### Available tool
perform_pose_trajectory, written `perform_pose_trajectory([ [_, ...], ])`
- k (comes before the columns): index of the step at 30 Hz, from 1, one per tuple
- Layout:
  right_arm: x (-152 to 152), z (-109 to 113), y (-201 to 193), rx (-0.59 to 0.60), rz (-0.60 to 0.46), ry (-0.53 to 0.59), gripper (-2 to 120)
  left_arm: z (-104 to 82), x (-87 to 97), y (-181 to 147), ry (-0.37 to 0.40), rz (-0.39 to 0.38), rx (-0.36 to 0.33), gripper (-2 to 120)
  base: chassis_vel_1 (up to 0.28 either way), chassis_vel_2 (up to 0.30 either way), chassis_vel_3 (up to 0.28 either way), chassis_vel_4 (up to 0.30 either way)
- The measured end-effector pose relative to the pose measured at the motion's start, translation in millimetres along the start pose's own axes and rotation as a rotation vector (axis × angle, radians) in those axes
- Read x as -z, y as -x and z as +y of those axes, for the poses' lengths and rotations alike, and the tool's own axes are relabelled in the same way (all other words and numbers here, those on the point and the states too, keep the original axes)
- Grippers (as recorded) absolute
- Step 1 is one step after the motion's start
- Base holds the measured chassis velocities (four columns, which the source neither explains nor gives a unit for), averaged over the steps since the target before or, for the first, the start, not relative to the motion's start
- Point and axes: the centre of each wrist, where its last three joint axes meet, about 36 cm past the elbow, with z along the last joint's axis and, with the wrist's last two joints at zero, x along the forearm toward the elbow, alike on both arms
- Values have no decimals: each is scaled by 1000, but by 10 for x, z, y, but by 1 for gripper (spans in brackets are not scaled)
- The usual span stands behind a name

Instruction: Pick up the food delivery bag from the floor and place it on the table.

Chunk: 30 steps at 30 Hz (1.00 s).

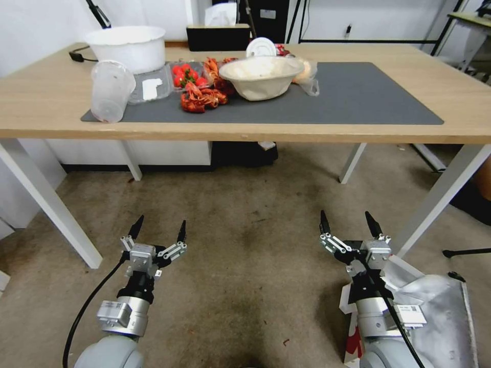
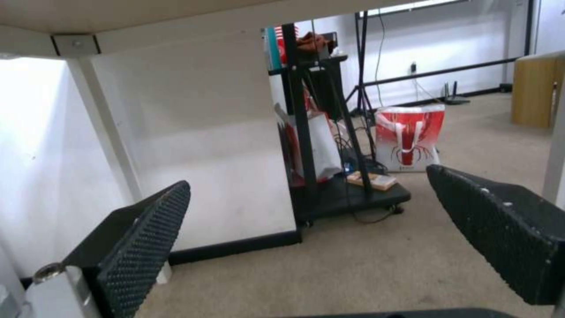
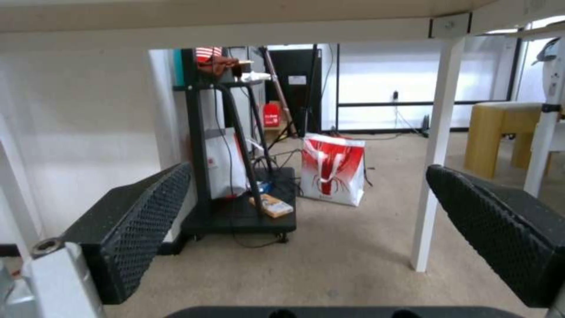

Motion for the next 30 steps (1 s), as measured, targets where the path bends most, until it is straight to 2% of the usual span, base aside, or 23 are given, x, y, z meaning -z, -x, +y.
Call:
perform_pose_trajectory([
  [30,-83,6,-13,-5,11,4,100,-33,-46,10,-9,3,-2,100,0,0,0,0],
])
